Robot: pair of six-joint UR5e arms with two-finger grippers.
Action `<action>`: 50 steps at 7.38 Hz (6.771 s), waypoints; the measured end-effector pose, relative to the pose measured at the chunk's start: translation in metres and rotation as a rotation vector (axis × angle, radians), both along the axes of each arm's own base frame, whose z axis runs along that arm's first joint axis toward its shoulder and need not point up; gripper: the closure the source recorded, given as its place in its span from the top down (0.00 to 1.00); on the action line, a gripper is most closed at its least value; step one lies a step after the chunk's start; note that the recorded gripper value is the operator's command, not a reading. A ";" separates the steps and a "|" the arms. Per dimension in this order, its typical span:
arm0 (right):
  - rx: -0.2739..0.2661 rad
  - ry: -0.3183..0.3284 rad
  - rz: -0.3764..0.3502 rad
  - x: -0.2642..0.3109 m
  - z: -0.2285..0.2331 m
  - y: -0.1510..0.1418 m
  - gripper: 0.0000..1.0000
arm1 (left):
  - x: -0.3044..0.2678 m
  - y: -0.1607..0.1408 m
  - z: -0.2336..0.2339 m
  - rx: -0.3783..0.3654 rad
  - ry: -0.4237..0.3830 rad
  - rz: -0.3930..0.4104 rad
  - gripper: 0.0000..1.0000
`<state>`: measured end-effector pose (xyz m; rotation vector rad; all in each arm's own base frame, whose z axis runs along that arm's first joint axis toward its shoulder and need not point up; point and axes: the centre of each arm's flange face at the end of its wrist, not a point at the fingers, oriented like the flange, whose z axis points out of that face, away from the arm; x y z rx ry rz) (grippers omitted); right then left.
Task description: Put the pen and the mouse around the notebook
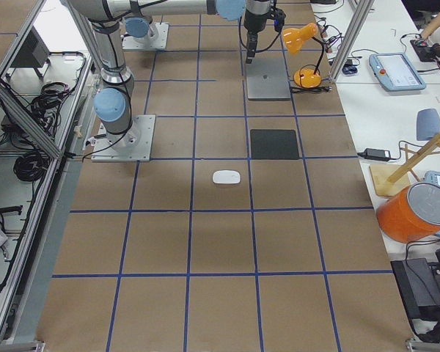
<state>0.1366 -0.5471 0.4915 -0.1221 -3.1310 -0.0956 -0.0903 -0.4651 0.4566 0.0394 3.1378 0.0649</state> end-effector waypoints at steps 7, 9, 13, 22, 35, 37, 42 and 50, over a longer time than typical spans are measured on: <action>0.002 -0.001 -0.005 -0.002 -0.001 -0.001 1.00 | 0.067 -0.002 -0.027 0.061 -0.004 0.128 1.00; 0.021 0.006 -0.026 -0.022 -0.008 -0.003 1.00 | 0.116 -0.005 -0.041 0.075 -0.037 0.186 1.00; 0.000 0.001 -0.026 -0.219 -0.122 0.005 1.00 | 0.214 -0.022 -0.075 0.034 -0.041 0.091 1.00; 0.000 0.048 0.049 -0.348 -0.307 0.071 1.00 | 0.322 -0.031 -0.259 0.008 0.037 -0.012 0.77; -0.046 0.011 0.061 -0.259 -0.218 -0.092 0.28 | 0.323 -0.067 -0.213 -0.043 -0.087 -0.032 0.00; -0.032 -0.004 0.045 -0.178 -0.251 -0.138 0.29 | 0.278 -0.094 -0.186 -0.102 -0.112 0.110 0.00; 0.011 -0.010 0.035 -0.158 -0.297 -0.150 1.00 | 0.086 -0.124 -0.188 -0.150 -0.011 0.631 0.00; -0.032 0.029 0.137 -0.077 -0.122 -0.106 1.00 | -0.165 -0.069 -0.209 -0.096 0.029 1.188 0.00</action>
